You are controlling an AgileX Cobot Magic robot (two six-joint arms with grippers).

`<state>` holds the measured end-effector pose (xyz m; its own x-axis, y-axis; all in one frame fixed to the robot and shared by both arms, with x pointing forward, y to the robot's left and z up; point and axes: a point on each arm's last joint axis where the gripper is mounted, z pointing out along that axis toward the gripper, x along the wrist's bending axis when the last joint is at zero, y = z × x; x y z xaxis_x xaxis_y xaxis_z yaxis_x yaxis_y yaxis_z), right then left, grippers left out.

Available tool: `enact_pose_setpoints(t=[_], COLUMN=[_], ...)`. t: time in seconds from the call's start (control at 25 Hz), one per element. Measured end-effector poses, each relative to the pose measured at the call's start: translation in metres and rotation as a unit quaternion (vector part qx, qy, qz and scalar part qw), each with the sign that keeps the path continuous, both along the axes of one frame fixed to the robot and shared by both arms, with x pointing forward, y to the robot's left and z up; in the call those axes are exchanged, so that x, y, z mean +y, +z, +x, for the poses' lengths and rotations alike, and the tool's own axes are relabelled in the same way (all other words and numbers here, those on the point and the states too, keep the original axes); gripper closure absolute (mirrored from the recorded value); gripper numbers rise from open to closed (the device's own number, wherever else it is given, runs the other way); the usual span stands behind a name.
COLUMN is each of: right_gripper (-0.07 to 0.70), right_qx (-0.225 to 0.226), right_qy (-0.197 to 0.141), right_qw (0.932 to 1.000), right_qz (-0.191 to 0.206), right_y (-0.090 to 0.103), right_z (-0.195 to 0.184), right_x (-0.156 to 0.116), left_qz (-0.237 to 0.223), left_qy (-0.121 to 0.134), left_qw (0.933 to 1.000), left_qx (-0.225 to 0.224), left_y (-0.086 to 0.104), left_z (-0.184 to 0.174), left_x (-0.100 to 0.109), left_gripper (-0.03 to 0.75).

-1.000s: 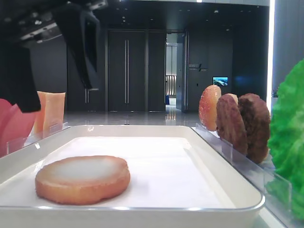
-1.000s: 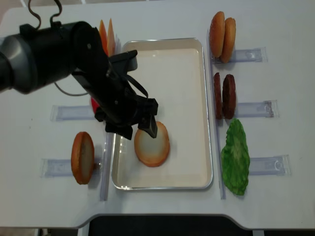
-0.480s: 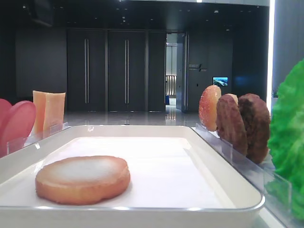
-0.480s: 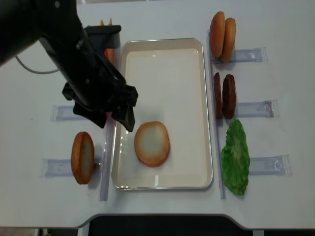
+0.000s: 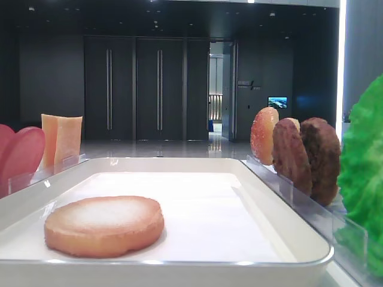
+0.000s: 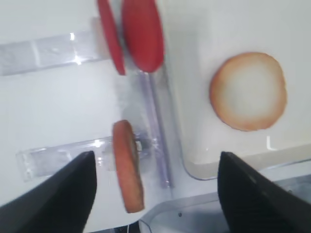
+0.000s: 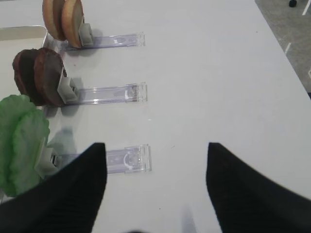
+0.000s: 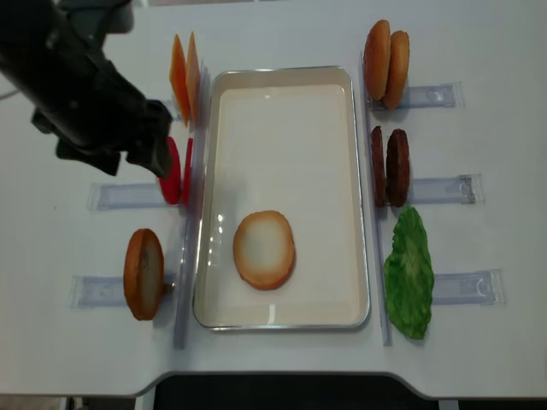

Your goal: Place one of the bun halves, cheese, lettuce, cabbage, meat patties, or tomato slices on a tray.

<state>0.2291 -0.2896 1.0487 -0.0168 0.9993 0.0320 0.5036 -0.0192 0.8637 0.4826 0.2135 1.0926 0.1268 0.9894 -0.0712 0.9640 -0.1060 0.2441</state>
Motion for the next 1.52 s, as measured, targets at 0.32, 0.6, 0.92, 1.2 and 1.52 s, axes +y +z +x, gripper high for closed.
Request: enact_pose_setpoints(t=[0.32,0.6,0.92,1.2,1.52], right_gripper=[0.205,0.205,0.205,0.205,0.205], right_qx=[0.000,0.000,0.000,0.000,0.000], right_qy=[0.000,0.000,0.000,0.000,0.000], right_qw=[1.0000,1.0000,1.0000,1.0000,1.0000], right_qz=[0.000,0.000,0.000,0.000,0.000], right_y=[0.000,0.000,0.000,0.000,0.000], right_z=[0.000,0.000,0.000,0.000,0.000], right_x=[0.000,0.000,0.000,0.000,0.000], left_qz=[0.030,0.049,0.072,0.072,0.060], left_qy=[0.079,0.107,0.109,0.115,0.113], left_qw=[0.9959,0.9922,0.9883,0.9737,0.9525], left_qx=[-0.033,-0.041,-0.080,-0.183,-0.276], left_y=[0.015,0.020,0.029,0.042,0.019], left_z=[0.002,-0.003,-0.056,-0.140,-0.216], left_x=[0.069,0.106,0.112,0.104,0.095], left_gripper=[0.125,0.125,0.170,0.197,0.198])
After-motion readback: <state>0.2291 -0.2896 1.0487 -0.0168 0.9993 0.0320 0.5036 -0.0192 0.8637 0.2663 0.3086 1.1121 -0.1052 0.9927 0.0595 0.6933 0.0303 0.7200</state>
